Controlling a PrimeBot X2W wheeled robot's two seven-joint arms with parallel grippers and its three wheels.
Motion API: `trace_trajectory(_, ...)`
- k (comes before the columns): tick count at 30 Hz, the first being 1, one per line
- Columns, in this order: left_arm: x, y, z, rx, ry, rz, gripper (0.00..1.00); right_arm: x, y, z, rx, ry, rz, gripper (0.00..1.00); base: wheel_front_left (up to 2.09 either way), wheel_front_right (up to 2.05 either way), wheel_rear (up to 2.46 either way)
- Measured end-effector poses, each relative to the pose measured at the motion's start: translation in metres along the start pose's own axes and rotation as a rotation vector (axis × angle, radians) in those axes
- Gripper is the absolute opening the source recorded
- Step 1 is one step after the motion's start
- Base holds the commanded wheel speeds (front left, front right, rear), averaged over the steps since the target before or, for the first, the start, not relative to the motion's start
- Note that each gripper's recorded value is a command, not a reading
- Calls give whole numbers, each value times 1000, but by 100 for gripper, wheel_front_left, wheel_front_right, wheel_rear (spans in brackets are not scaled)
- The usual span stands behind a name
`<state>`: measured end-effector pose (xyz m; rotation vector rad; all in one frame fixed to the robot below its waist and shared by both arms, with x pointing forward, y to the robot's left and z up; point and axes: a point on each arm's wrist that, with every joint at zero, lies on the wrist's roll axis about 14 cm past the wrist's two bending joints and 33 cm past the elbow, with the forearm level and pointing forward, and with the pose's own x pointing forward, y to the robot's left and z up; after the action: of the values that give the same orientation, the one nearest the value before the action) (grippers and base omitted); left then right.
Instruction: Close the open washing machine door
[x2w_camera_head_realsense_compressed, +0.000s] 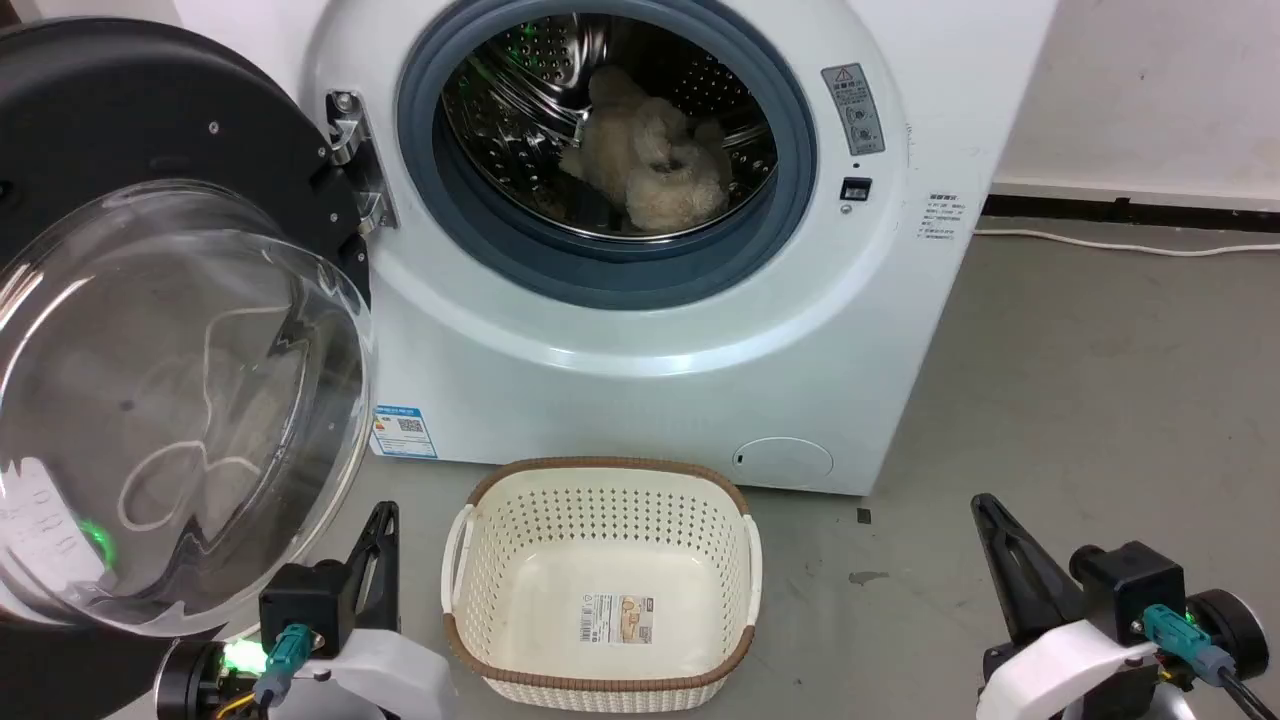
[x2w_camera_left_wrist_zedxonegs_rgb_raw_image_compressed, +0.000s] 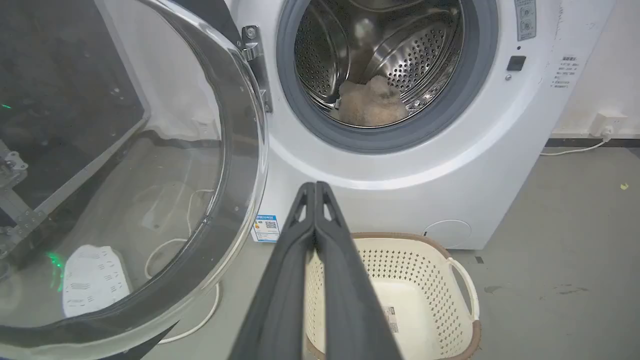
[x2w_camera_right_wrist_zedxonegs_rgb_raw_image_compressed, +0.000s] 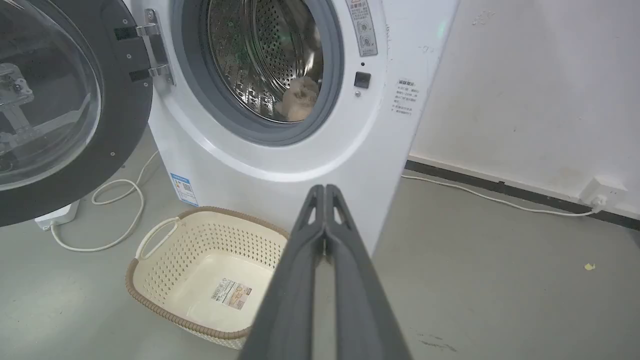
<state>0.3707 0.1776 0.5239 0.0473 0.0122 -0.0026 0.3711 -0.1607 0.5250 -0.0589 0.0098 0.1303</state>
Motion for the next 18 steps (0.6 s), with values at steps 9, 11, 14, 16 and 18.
trace_trajectory(9,0,0,0,0,0,0,0,0,0,0,0,0,0,0,0,0,0)
trace_trajectory(11,0,0,0,0,0,0,0,0,0,0,0,0,0,0,0,0,0)
trace_trajectory(14,0,0,0,0,0,0,0,0,0,0,0,0,0,0,0,0,0)
trace_trajectory(16,0,0,0,0,0,0,0,0,0,0,0,0,0,0,0,0,0)
trace_trajectory(18,0,0,0,0,0,0,0,0,0,0,0,0,0,0,0,0,0)
